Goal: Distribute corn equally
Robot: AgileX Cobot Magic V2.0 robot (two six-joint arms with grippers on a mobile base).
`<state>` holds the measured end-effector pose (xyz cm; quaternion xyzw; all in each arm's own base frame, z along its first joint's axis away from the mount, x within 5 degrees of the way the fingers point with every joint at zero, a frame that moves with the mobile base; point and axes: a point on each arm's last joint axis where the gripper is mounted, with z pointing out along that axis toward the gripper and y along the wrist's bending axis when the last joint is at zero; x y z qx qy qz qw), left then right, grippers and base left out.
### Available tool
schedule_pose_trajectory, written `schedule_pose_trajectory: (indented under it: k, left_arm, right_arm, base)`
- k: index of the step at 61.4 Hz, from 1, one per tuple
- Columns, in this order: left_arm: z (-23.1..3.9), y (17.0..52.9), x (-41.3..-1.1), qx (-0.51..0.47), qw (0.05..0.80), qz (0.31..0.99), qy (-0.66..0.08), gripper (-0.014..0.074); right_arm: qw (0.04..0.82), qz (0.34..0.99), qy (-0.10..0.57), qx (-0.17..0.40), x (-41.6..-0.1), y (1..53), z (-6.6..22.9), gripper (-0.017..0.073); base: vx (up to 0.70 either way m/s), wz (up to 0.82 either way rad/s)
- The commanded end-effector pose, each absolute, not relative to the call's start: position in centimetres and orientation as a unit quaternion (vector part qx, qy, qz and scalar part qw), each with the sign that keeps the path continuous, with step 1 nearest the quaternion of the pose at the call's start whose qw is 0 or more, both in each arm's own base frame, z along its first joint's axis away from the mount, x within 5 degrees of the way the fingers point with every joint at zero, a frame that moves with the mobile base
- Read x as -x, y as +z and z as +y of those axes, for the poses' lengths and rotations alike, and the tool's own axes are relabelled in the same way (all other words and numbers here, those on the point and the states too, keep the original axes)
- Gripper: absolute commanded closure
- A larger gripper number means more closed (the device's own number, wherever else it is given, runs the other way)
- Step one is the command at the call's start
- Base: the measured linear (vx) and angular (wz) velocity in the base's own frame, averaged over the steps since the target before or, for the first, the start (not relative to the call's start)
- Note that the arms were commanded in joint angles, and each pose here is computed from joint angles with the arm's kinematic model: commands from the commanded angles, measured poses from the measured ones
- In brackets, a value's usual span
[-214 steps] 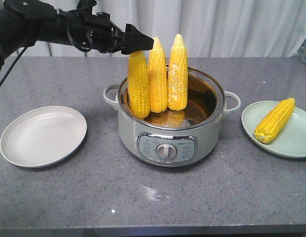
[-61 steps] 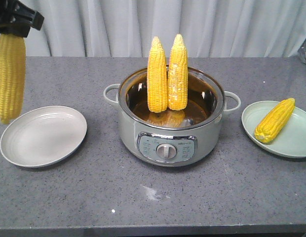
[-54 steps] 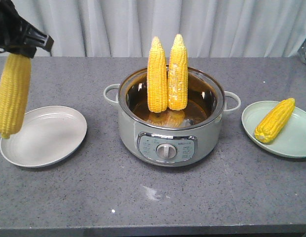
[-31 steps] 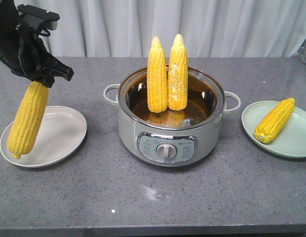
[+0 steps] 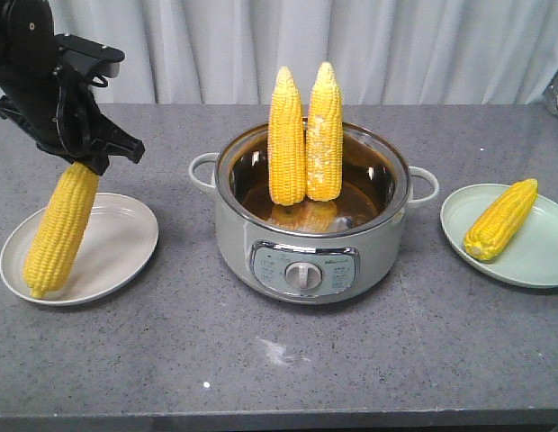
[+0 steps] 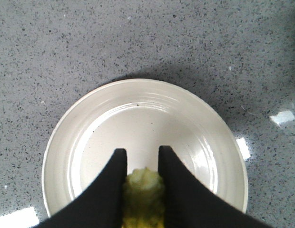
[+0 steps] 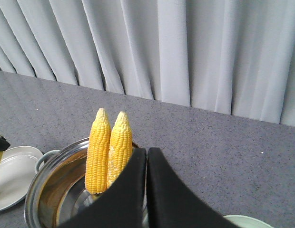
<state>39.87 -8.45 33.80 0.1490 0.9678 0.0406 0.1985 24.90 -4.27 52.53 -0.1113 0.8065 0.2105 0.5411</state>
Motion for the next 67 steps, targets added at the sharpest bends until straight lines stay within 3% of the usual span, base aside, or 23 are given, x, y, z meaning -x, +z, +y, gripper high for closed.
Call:
schedule_pose_trajectory:
  k: [1, 16, 40, 67]
  left_arm:
    - [-8.13, 36.55, -38.92, -0.144, 0.239, 0.959, 0.041, 0.0589]
    - [-8.12, 36.55, -38.92, -0.143, 0.239, 0.959, 0.042, 0.0522]
    - [-8.14, 36.55, -38.92, -0.138, 0.239, 0.96, 0.039, 0.0225]
    - [-8.15, 36.62, -38.87, -0.125, 0.241, 0.962, 0.035, 0.0195]
  right_arm:
    - [0.555, 0.791, 0.222, 0.127, -23.62, 53.74, -3.49, 0.0568]
    - [0.555, 0.791, 0.222, 0.127, -23.62, 53.74, -3.49, 0.0568]
    - [0.555, 0.791, 0.222, 0.127, -23.62, 53.74, -3.49, 0.0567]
    - [0.556, 0.791, 0.222, 0.127, -23.63, 53.75, -3.5, 0.0568]
  base:
    - [0.0, 0.0]
    - [0.0, 0.0]
    - [0.0, 0.0]
    - [0.0, 0.0]
